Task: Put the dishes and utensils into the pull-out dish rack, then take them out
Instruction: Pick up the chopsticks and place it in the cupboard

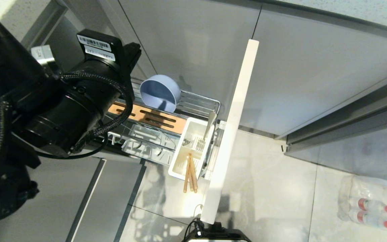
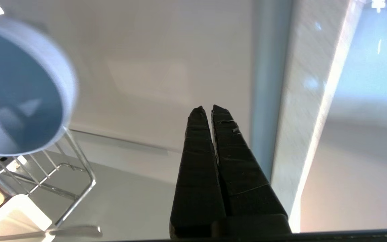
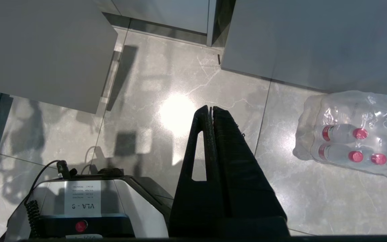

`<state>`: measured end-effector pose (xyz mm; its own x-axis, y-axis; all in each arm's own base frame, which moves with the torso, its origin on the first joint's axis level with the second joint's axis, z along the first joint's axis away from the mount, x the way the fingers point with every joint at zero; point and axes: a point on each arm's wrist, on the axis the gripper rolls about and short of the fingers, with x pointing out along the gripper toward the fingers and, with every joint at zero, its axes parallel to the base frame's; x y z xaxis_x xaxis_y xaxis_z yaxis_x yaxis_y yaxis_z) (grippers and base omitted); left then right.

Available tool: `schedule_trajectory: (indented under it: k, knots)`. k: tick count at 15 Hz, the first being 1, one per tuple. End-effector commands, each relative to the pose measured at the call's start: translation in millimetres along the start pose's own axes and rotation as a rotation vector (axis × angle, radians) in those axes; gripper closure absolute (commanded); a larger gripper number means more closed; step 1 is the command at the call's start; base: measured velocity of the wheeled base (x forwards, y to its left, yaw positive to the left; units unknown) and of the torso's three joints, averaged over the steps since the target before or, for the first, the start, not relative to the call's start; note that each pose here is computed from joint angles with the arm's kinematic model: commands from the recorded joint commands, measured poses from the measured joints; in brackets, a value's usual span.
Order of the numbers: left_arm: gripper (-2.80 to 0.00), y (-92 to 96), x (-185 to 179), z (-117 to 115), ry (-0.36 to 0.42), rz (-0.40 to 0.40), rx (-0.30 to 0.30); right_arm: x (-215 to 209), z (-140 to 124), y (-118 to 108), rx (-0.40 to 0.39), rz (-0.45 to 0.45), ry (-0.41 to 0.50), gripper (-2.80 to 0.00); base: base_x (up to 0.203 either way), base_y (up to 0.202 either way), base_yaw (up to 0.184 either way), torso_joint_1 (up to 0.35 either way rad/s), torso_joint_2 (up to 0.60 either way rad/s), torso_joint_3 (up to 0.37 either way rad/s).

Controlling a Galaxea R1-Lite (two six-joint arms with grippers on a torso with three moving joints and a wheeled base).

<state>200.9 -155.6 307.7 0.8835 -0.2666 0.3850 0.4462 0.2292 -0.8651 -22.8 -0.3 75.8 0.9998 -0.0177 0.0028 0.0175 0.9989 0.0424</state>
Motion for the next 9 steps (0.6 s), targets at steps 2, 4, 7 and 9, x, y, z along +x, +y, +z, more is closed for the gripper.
schedule_trajectory:
  k: [2, 4, 7, 9]
  knots:
    - [0.0, -18.0, -10, 5, 0.05, -0.045, 0.05, 0, 0, 0, 0.001, -0.001, 0.001, 0.0, 0.0, 0.0, 0.0, 0.0, 0.0, 0.0]
    - [0.0, -39.0, -25, 15, 0.101, -0.101, 0.103, 0, 0, 0, 0.001, -0.001, 0.001, 0.0, 0.0, 0.0, 0.0, 0.0, 0.0, 0.0]
    - [0.0, -64.1, -51, 35, 0.226, -0.227, 0.257, 0, 0, 0, 0.001, -0.001, 0.0, 0.0, 0.0, 0.0, 0.0, 0.0, 0.0, 0.0]
    - [0.0, -76.5, -57, 45, 0.264, -0.249, 0.425, 0, 0, 0, 0.001, -0.001, 0.001, 0.0, 0.0, 0.0, 0.0, 0.0, 0.0, 0.0]
